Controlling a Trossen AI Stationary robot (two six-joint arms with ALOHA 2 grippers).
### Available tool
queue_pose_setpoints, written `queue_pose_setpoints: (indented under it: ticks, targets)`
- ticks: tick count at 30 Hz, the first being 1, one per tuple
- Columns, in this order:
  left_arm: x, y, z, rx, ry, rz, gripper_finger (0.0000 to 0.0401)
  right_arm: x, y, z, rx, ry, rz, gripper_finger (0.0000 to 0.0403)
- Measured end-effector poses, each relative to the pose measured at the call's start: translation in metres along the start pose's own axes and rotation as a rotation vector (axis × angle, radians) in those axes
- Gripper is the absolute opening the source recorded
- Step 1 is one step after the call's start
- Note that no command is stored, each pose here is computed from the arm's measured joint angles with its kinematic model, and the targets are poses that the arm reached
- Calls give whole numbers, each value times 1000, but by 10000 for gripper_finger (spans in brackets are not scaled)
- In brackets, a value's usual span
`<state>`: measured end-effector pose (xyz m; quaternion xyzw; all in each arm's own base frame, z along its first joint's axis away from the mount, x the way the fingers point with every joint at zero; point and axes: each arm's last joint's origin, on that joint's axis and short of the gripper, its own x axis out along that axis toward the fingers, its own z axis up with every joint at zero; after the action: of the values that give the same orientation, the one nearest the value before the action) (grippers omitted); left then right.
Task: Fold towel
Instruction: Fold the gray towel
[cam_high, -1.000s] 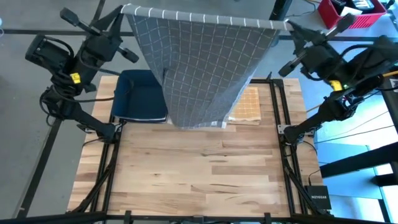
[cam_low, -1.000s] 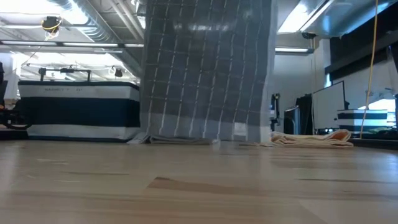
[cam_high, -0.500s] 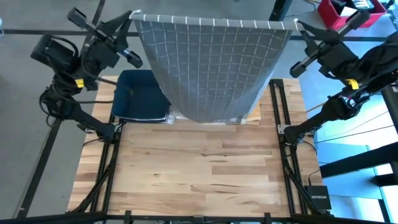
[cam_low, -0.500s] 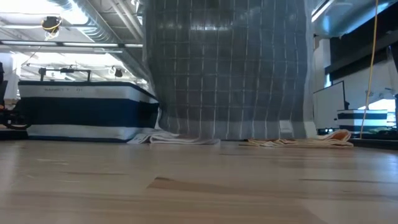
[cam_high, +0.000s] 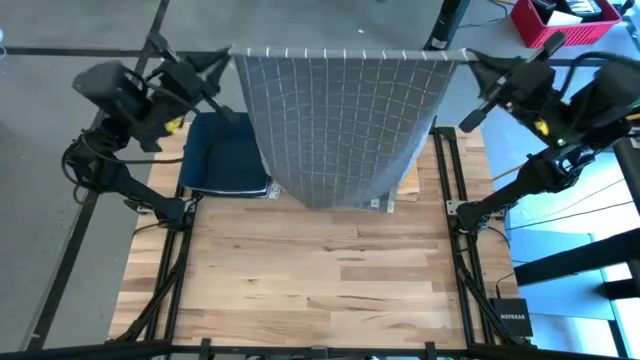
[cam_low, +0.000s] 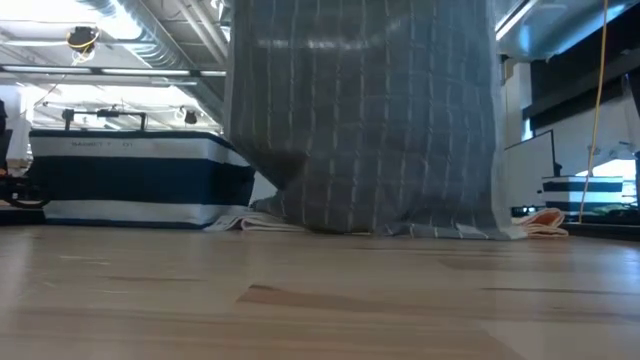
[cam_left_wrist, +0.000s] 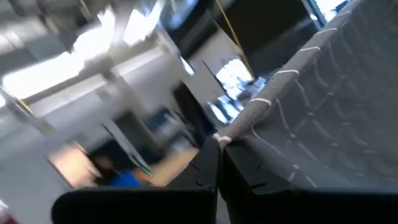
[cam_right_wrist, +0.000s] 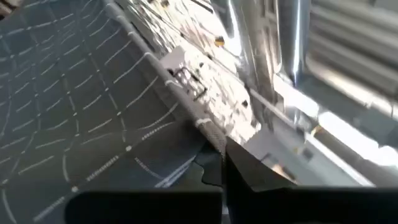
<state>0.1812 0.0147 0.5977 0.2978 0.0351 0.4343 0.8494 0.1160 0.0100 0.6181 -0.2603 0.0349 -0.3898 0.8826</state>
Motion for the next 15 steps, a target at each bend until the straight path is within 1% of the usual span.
queue_pose_setpoints:
  ticks: [3, 5, 8, 11, 15]
  targets:
    - [-8, -11, -6, -108, 60, -91, 1, 1, 12, -5, 59, 49, 36, 1]
    - [-16, -17, -9, -180, 84, -161, 1, -2, 19, -8, 101, 60, 87, 1]
    - [-33, -23, -9, -300, 89, -306, 1, -7, 34, -5, 144, 54, 176, 1]
    - [-49, -28, -6, -420, 68, -467, 1, -14, 53, 3, 153, 25, 262, 1]
    - [-71, -33, 7, -548, -9, -685, 1, -34, 73, 18, 160, -33, 348, 1]
